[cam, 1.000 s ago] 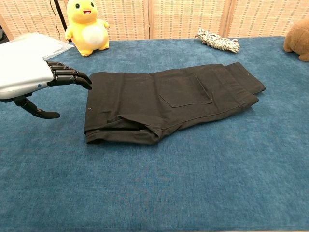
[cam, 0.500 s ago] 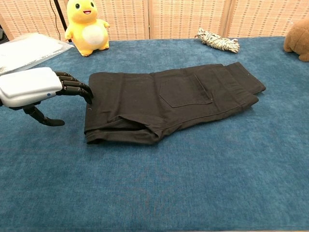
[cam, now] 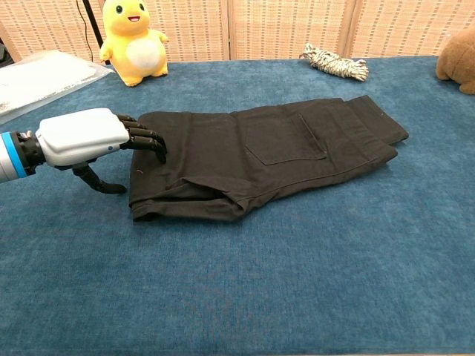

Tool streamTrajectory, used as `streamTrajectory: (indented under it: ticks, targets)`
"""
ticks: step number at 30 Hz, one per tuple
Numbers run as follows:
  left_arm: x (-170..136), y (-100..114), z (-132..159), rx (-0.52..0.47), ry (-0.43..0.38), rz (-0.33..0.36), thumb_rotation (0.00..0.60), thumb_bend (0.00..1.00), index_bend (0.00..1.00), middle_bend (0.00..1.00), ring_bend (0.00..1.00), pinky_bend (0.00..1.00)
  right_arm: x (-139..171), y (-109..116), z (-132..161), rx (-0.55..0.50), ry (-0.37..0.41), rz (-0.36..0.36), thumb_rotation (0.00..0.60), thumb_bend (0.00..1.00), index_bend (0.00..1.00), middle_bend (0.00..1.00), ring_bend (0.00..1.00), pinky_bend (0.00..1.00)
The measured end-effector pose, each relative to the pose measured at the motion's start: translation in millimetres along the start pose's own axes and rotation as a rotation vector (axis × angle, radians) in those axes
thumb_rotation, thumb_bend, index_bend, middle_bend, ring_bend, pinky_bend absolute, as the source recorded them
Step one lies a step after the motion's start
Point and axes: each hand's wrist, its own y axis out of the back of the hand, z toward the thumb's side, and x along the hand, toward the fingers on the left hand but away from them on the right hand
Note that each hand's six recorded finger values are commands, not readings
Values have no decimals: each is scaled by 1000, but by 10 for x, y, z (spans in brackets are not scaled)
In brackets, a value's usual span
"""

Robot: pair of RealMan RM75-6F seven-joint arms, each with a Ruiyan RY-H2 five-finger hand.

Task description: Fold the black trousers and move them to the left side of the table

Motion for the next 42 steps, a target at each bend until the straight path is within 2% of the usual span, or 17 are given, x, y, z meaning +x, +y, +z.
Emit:
streamTrajectory:
  ticks: [11,22,31,36,42]
  targets:
    - [96,10,0,-5,19,9,600,241,322,275,265,270,4,12,5,-3,2,0,600,0,0,0,0,0]
    - [209,32,62,23,-1,11,600,254,323,275,253,270,12,22,22,-3,5,-3,600,0,0,0,0,0]
    - [231,-28,98,34,3,-5,600,438,362,279,254,302,22,47,32,-8,7,-8,600,0,0,0,0,0]
    - [235,-4,85,39,9,7,600,526,440,336,296,332,22,58,36,-11,8,-10,600,0,0,0,0,0]
    - [216,31,60,60,9,18,600,539,569,440,373,391,23,69,40,-14,9,-13,600,0,0,0,0,0]
